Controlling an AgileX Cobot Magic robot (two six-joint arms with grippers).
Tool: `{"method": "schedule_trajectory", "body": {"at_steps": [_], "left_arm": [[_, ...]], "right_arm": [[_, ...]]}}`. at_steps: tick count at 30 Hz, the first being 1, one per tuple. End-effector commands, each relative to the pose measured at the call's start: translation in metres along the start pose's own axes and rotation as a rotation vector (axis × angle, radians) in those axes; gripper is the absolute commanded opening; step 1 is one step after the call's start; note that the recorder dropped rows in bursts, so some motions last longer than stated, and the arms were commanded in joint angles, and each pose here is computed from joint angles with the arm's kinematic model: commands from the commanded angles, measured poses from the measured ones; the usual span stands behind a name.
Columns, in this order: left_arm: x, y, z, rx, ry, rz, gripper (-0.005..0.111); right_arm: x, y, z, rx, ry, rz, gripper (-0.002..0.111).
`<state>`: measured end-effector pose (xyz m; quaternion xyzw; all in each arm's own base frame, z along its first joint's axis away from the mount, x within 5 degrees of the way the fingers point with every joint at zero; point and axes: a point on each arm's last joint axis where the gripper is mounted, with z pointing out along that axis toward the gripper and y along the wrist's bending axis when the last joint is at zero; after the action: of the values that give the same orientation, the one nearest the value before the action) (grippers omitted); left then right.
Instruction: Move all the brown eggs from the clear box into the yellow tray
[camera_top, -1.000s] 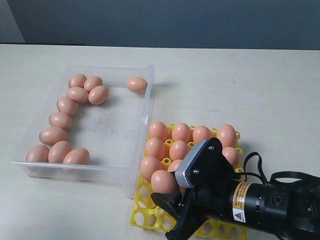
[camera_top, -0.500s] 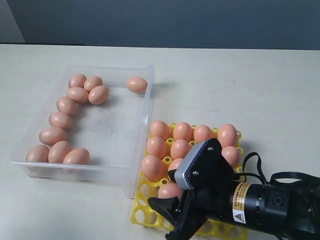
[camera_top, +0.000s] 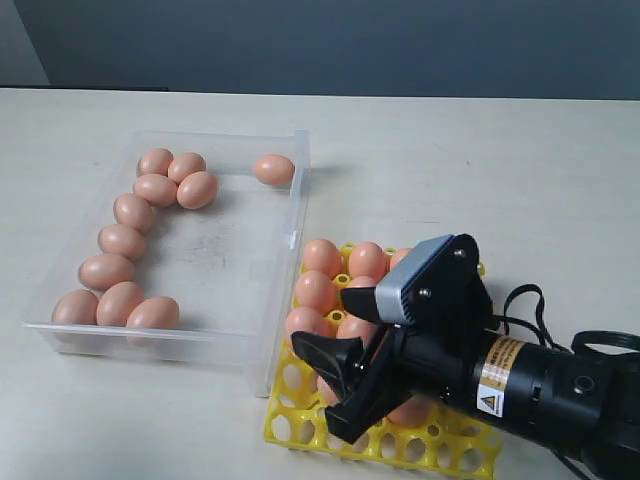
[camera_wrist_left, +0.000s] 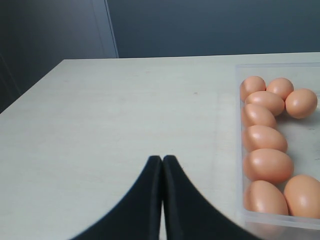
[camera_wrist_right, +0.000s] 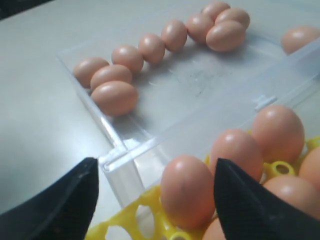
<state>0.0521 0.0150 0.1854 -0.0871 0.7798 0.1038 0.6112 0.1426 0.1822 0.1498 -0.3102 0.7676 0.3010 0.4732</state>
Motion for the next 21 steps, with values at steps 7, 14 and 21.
{"method": "schedule_trajectory", "body": {"at_steps": [7, 14, 21], "left_arm": [[0.0, 0.0, 0.0, 0.004, -0.012, 0.001, 0.0], [0.0, 0.0, 0.0, 0.004, -0.012, 0.001, 0.0], [0.0, 0.0, 0.0, 0.004, -0.012, 0.001, 0.0]], "right_arm": [[0.001, -0.005, -0.011, 0.074, 0.1, -0.018, 0.064], [0.012, -0.006, -0.01, 0.078, 0.278, -0.095, 0.064], [0.001, -0.006, -0.001, 0.093, 0.367, -0.097, 0.027]]}}
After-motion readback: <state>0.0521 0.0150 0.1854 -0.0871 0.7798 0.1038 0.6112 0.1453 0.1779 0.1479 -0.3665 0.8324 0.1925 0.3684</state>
